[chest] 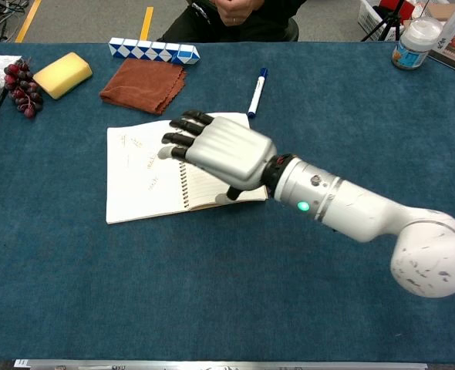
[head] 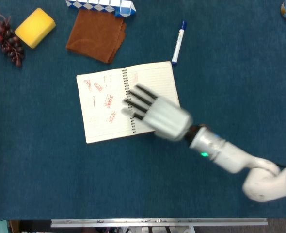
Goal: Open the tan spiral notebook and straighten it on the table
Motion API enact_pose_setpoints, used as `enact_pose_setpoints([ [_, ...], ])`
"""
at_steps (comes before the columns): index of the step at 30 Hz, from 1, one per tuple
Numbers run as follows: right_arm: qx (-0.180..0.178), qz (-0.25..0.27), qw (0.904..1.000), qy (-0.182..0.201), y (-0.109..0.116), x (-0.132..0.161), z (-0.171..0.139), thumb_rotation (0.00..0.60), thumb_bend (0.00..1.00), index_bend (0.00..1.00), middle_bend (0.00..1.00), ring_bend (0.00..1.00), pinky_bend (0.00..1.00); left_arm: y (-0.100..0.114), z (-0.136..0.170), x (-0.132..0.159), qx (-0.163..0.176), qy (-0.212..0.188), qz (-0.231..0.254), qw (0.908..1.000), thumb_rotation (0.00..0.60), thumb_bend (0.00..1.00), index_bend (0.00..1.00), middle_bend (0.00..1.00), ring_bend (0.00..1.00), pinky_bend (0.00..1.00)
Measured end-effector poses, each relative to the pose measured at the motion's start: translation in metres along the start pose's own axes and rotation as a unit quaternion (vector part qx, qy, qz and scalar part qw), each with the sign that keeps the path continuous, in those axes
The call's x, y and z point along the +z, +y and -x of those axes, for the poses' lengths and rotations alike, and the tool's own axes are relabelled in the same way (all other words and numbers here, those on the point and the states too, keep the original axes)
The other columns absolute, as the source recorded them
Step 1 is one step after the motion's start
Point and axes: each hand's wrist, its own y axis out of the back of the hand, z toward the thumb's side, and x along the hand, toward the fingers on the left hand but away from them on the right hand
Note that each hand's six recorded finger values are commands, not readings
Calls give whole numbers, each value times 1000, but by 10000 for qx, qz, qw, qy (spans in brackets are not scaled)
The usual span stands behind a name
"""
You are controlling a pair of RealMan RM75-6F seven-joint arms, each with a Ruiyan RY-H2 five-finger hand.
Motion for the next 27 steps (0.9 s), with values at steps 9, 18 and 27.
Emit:
enact_pose_setpoints([
  [9, -133, -6, 9852, -1708, 26, -104, -103, 600, 104, 198, 228, 85, 124, -2, -12, 7, 124, -93, -97, 9998, 600, 326, 124, 17, 0, 16],
  [18, -361, 33, 9378, -3453, 41, -166, -231, 600, 183, 323, 292, 183, 318, -7, -21, 11, 188, -111, -442, 9988, 600, 326, 126, 17, 0, 17],
  [27, -485, 177, 8900, -4530, 44, -180, -318, 600, 183, 323, 293, 183, 318, -8, -23, 16, 209, -108, -571, 9981, 600, 326, 128, 17, 0, 16],
])
